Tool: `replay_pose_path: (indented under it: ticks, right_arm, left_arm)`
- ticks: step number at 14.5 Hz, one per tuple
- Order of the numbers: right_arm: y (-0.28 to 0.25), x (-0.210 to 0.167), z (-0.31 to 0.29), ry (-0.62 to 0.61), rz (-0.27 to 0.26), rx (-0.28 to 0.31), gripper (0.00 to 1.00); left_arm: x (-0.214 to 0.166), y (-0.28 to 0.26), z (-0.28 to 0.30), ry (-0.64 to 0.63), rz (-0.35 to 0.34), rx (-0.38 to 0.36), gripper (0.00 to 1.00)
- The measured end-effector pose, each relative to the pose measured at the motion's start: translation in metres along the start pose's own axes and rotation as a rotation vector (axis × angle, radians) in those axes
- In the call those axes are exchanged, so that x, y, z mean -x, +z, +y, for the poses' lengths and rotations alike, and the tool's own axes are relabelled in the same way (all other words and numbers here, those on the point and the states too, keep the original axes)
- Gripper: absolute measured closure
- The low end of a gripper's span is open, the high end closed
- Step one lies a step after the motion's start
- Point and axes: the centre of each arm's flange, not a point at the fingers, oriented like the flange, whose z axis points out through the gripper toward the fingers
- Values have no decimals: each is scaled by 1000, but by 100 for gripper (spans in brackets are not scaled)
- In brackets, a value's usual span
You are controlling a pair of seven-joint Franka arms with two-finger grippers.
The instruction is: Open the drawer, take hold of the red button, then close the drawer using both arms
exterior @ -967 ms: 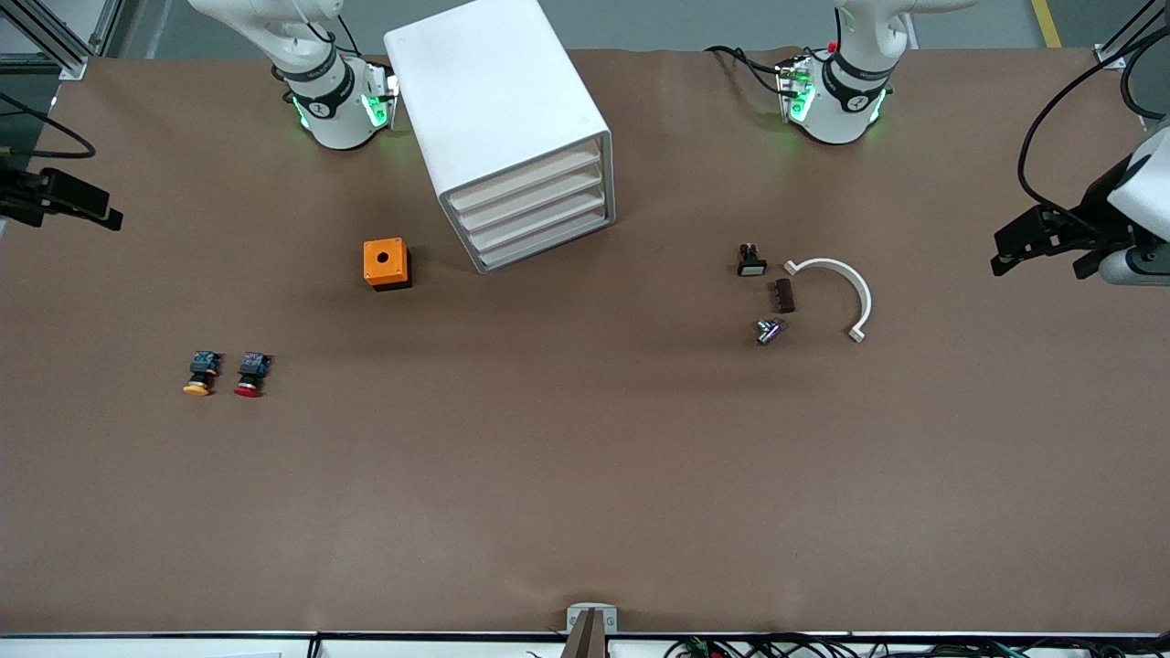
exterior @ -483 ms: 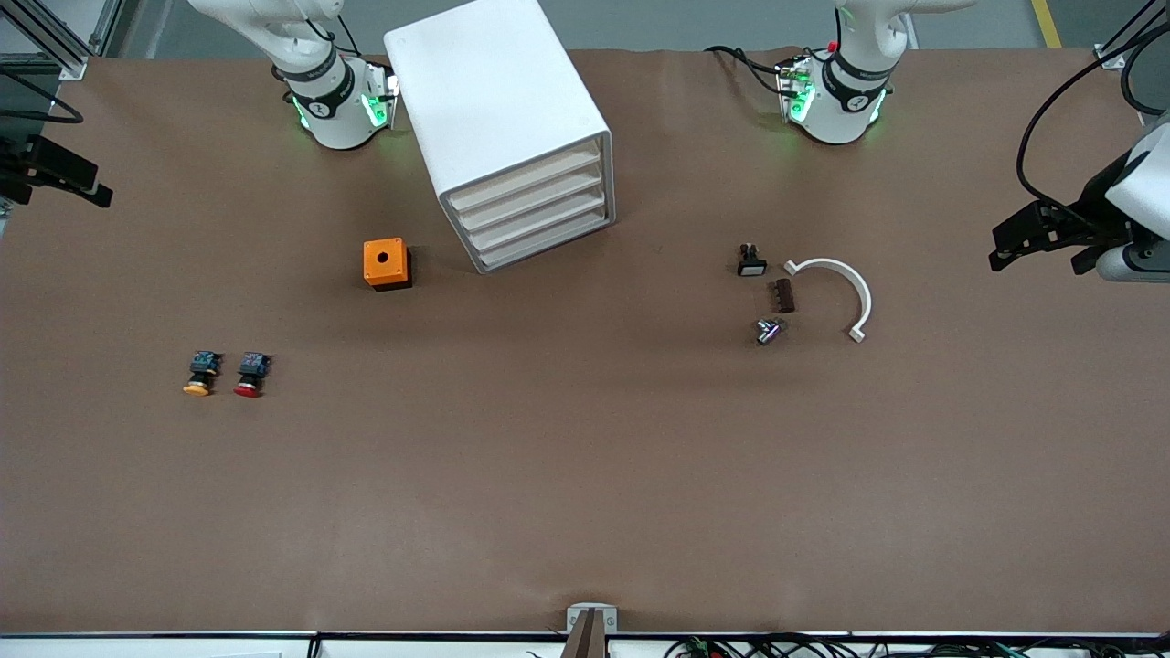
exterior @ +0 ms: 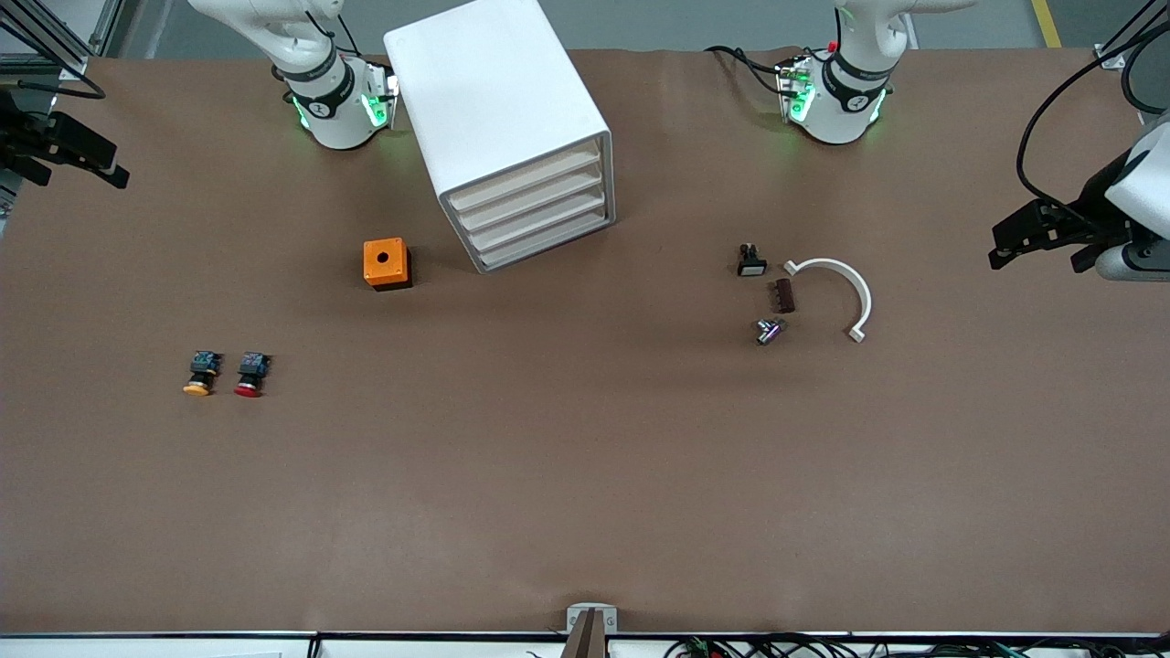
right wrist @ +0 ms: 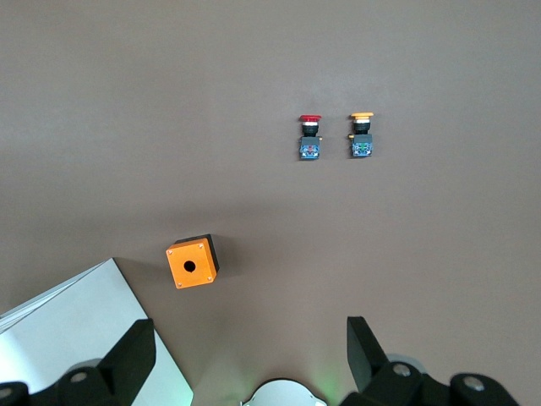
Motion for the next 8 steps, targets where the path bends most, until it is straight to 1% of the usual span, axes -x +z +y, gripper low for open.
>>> replay_pose_path:
  ticks: [3,6,8]
  right_arm:
    - [1,-2,0,0,20,0,0]
    - [1,-3,-2,-3,24,1,0]
    - [1,-5,-5,-8,38,1,0]
  left_arm:
    - [0,0,0,-2,-2,0,0]
    - [0,-3,0,-29,4,0,0]
    - [0,-5,0,-40,8,0,0]
